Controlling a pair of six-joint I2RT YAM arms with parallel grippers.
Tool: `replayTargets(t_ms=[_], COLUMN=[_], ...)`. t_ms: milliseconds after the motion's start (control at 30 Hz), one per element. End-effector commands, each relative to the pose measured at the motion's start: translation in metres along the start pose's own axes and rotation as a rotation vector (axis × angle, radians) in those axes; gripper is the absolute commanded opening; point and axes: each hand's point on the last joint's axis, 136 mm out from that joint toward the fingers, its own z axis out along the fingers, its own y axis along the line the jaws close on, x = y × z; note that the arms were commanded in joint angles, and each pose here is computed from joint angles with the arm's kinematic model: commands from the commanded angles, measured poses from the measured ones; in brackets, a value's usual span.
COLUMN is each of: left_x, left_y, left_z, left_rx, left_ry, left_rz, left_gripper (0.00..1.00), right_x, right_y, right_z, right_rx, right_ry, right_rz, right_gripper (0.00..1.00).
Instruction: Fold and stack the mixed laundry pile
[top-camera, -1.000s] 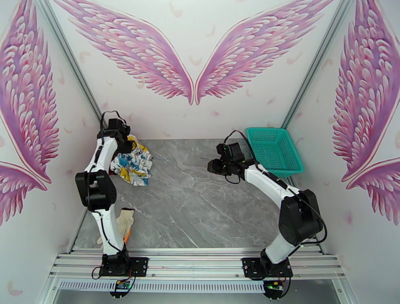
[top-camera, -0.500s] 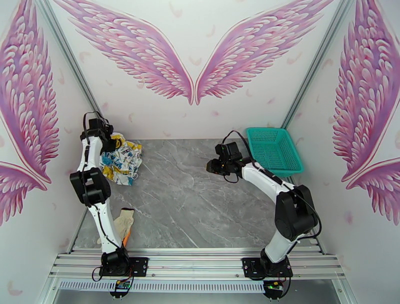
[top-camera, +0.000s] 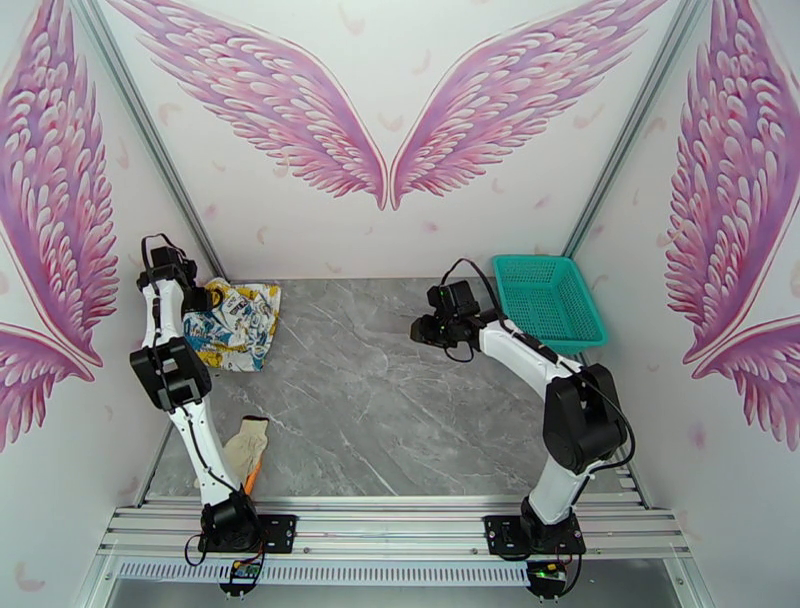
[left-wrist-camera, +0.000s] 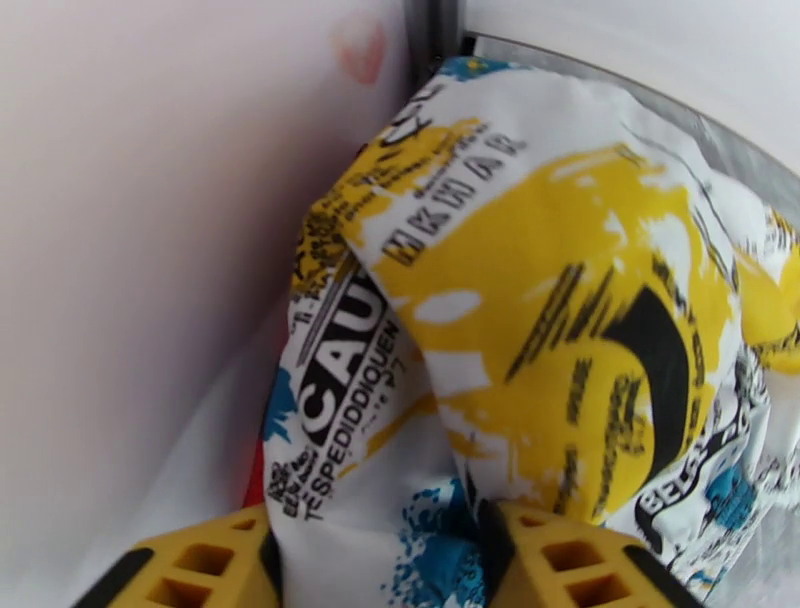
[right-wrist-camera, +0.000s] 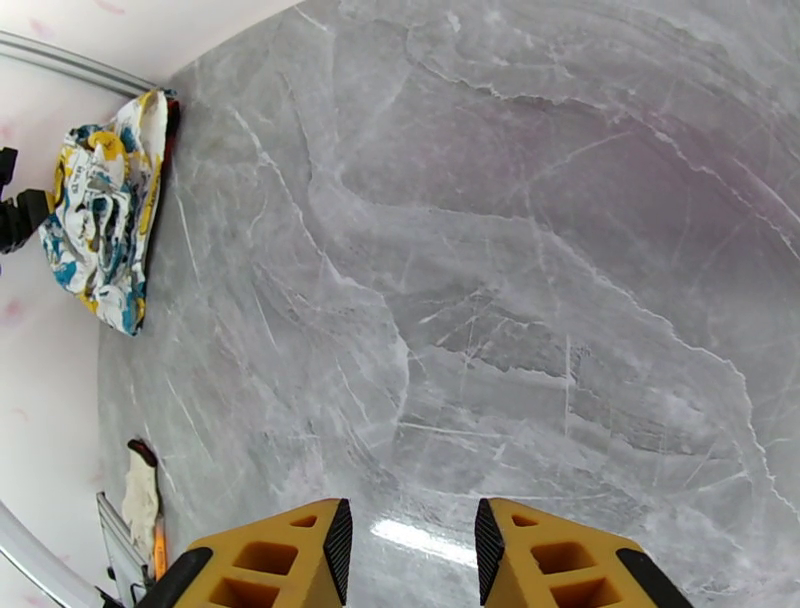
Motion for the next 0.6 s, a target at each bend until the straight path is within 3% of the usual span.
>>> replayTargets(t_ms=[0, 267, 367, 467, 567], left_x=[-0.008, -0.026, -0.03, -0.032, -0.027], left_y=[0.003, 0.008, -0.018, -0.054, -0.072], left_z=[-0.016, -0.075, -0.092, -0.091, -0.066], left_rx=[-0.046, -0.121, -0.053, 0.073, 0.124], left_ry=[-0.008, -0.078, -0.116, -0.138, -0.107], left_rz=[-0.017, -0.074, -0.057, -0.05, -0.076], left_gripper=[0.66, 0.71, 0.69, 0.53, 0.4], right_x=[0.001, 0.002, 0.004, 0.006, 0.01], right_y=[0.003, -0.001, -0.007, -0.012, -0.014], right_z=[0.002, -0.004, -0.008, -0.008, -0.006], right_rx=[0.019, 0.041, 0.07, 0.088, 0.086], right_ry=[0.011, -0.002, -0.015, -0.015, -0.009], right_rz=[0.001, -0.015, -0.029, -0.036, -0.038], right_gripper=[0.41, 0.41, 0.41, 0.41, 0.41])
